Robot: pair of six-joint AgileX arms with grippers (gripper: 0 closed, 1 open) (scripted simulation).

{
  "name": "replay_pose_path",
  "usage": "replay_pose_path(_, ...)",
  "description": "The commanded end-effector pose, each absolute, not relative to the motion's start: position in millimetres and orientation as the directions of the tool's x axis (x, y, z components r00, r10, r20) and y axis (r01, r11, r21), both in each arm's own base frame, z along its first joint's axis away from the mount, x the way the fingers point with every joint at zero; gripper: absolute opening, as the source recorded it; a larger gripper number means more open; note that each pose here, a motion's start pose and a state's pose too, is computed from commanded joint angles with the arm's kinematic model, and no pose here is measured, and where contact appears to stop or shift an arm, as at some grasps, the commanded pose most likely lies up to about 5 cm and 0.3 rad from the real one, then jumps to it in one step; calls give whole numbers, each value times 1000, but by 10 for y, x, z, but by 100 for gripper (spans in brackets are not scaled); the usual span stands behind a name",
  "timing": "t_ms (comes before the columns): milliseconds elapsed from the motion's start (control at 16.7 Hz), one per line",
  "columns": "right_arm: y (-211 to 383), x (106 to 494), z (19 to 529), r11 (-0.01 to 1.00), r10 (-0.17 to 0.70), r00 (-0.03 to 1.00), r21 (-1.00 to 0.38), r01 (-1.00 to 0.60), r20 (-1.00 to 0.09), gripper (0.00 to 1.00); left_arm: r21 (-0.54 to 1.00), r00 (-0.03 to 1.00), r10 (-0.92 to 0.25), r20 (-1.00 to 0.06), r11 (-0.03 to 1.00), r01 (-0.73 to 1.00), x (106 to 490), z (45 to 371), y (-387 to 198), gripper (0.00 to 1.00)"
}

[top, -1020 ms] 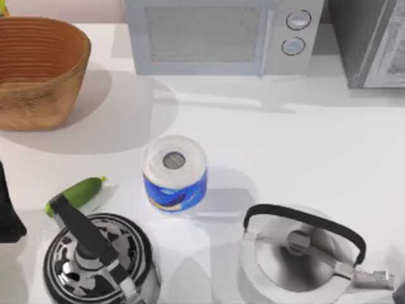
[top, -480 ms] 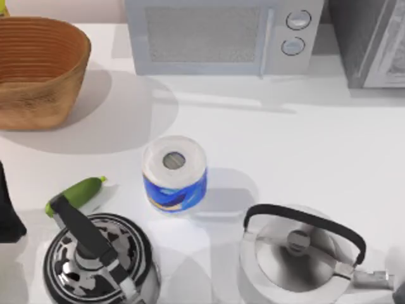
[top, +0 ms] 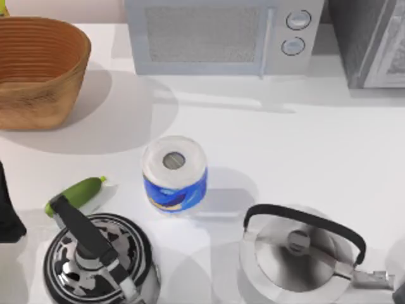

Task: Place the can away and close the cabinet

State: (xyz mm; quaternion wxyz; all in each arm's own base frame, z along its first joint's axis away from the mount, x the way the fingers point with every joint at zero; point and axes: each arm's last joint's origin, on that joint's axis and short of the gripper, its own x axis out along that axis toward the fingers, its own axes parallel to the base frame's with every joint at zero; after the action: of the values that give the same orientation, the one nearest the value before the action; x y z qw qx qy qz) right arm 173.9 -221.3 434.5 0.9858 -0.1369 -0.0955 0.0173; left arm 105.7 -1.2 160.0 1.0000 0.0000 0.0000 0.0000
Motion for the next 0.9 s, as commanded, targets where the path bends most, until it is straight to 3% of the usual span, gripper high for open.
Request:
replay_pose_path(360,-1964,1592,5020,989,43,994,-145,-27,103,100,0,1000,0,0,1000,0,1057,1600,-12,100)
replay_pose_path(900,-2008,1546,5101,1000,4,1000,-1,-4,-5,100,0,1000,0,0,1000,0,1057,1600,-12,100)
